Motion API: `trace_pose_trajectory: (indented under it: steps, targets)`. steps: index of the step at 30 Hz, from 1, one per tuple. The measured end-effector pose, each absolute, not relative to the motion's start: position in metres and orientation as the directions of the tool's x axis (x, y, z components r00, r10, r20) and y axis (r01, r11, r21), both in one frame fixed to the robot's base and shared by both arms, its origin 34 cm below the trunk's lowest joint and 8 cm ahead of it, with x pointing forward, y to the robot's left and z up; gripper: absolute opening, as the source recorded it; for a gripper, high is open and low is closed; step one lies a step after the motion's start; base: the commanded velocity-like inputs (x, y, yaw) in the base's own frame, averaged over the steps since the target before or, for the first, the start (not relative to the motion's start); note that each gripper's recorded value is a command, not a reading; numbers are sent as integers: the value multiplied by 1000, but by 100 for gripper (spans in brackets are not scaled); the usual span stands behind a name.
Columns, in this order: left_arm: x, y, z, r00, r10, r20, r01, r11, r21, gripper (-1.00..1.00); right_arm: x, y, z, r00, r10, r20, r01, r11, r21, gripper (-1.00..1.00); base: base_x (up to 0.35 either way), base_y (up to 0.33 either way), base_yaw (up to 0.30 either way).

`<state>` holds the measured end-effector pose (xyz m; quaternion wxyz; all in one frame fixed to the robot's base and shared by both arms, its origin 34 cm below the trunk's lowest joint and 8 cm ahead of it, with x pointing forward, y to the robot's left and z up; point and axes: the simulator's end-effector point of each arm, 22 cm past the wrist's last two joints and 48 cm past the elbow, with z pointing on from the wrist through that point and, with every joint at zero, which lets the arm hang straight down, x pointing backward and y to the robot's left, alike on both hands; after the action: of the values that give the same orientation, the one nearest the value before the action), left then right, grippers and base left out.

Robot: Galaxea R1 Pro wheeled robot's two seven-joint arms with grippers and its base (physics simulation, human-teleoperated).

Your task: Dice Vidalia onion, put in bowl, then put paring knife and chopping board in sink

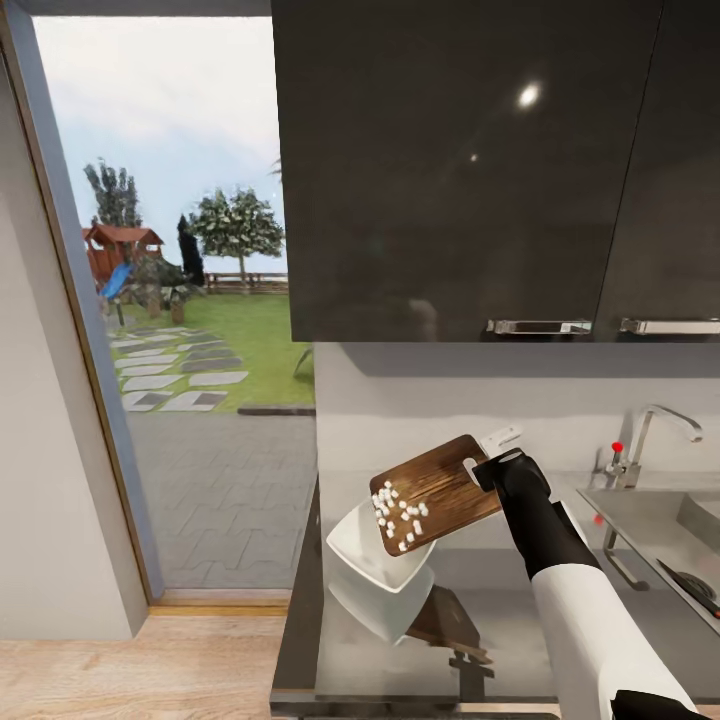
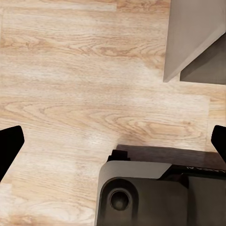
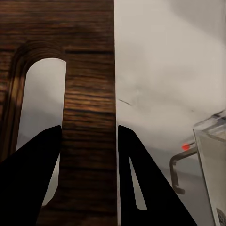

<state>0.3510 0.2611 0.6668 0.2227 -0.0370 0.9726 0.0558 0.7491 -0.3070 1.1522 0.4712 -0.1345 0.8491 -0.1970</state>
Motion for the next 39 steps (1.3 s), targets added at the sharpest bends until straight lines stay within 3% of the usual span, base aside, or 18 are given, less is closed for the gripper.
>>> trace_pose_trajectory:
  steps: [39]
  targets:
    - [351,263,667,-898,-47,-437,-97,991,94,100,748,-308,1151,-526,-413,-744,-40,885,-463,-100,0,0,0]
